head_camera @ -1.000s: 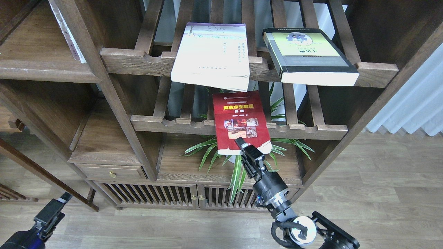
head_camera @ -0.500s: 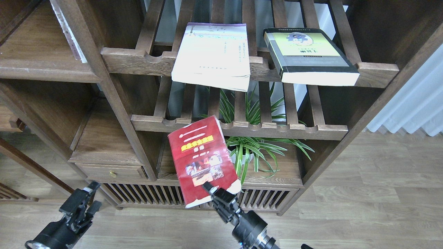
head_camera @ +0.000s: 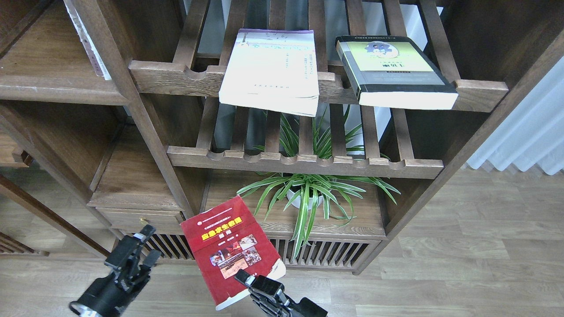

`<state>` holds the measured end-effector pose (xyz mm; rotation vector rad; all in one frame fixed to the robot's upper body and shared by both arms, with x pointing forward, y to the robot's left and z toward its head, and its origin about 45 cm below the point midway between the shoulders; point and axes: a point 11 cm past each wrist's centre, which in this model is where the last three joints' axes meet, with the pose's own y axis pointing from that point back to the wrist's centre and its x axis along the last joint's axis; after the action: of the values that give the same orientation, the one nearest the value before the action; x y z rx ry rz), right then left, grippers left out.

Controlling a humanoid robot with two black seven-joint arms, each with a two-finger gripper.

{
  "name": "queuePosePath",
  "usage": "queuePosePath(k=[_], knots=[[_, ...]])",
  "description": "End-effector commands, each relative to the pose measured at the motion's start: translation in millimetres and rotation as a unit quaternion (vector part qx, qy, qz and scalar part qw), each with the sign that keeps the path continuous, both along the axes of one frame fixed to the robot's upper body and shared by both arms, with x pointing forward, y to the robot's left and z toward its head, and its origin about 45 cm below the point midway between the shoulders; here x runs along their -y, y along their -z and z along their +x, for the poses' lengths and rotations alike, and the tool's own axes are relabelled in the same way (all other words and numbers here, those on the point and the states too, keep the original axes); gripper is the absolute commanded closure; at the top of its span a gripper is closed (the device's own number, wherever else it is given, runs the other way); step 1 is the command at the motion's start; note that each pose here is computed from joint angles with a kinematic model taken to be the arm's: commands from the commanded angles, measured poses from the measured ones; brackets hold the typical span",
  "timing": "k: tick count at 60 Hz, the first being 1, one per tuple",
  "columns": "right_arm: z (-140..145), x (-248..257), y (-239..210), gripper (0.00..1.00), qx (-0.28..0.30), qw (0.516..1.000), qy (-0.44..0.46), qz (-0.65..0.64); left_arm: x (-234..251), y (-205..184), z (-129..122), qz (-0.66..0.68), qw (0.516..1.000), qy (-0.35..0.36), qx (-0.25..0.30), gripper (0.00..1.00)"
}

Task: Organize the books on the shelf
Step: 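Pull the red book off the shelf and lower it toward the left gripper, then carry the red book with the left gripper toward the side shelf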

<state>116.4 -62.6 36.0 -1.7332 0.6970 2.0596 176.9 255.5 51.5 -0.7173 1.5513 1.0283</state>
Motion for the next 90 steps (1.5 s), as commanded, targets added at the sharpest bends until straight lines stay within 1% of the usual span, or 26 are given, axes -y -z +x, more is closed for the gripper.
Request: queuePosePath(k=[1,11,18,22,30,35,37,38,39,49,52,54,57,59,60,62,66,73,86,90], knots=[[-4,-1,1,0.95,-0.004,1.0,-0.003,0.0,15,5,-2,-0.004,1.0,0.022,-0.007,0.01],[-11,-4,2,0.95,-0.008,1.0,-0.012,0.001,25,9,-4,-0.007,0.999,0.038,-0.013,0.02],[-15,-4,3,0.95,-0.011,1.0,-0.013,0.0,35,10,1,-0.015,0.999,0.042,-0.011,0.04],[-17,-4,3,0.95,-0.012,1.0,-0.015,0.0,39,11,1,-0.019,0.999,0.042,-0.013,0.07],[-22,-4,5,0.95,-0.019,1.0,-0.019,0.001,39,13,0,-0.019,0.999,0.042,-0.015,0.17],[-24,-4,5,0.95,-0.02,1.0,-0.02,0.001,43,14,-3,-0.02,0.998,0.05,-0.018,0.28],[-24,-4,5,0.95,-0.02,1.0,-0.02,0.001,45,14,-3,-0.02,0.998,0.052,-0.019,0.3],[-25,-4,5,0.94,-0.021,1.0,-0.02,0.001,46,15,-5,-0.021,0.998,0.054,-0.021,0.33],[-24,-4,5,0.94,-0.02,1.0,-0.02,0.001,47,15,-5,-0.021,0.998,0.055,-0.021,0.35],[-26,-5,5,0.94,-0.021,1.0,-0.023,0.001,53,18,-12,-0.016,0.996,0.078,-0.027,0.42],[-26,-5,5,0.94,-0.021,1.0,-0.023,0.001,51,23,-15,-0.009,0.996,0.081,-0.034,0.51],[-26,-5,5,0.94,-0.021,1.0,-0.023,0.001,51,23,-15,-0.01,0.996,0.08,-0.034,0.54],[-26,-5,5,0.94,-0.021,0.999,-0.024,0.001,49,25,-16,-0.007,0.996,0.079,-0.037,0.63],[-26,-5,5,0.94,-0.021,0.999,-0.024,0.001,49,26,-16,-0.006,0.996,0.079,-0.038,0.66],[-26,-5,5,0.94,-0.021,0.999,-0.024,0.001,49,26,-17,-0.006,0.996,0.077,-0.04,0.7],[-26,-5,5,0.94,-0.02,0.999,-0.024,0.001,48,27,-17,-0.006,0.996,0.076,-0.04,0.73],[-27,-6,5,0.94,-0.02,0.999,-0.025,0.001,48,27,-17,-0.005,0.996,0.077,-0.039,0.77],[-28,-6,5,0.94,-0.021,0.999,-0.027,0.001,48,28,-18,-0.005,0.996,0.078,-0.042,0.9],[-27,-6,5,0.94,-0.018,0.999,-0.029,-0.001,47,28,-18,-0.003,0.996,0.081,-0.042,0.94],[-27,-6,5,0.92,-0.018,0.999,-0.029,-0.001,44,28,-18,0.0,0.996,0.083,-0.042,0.94]])
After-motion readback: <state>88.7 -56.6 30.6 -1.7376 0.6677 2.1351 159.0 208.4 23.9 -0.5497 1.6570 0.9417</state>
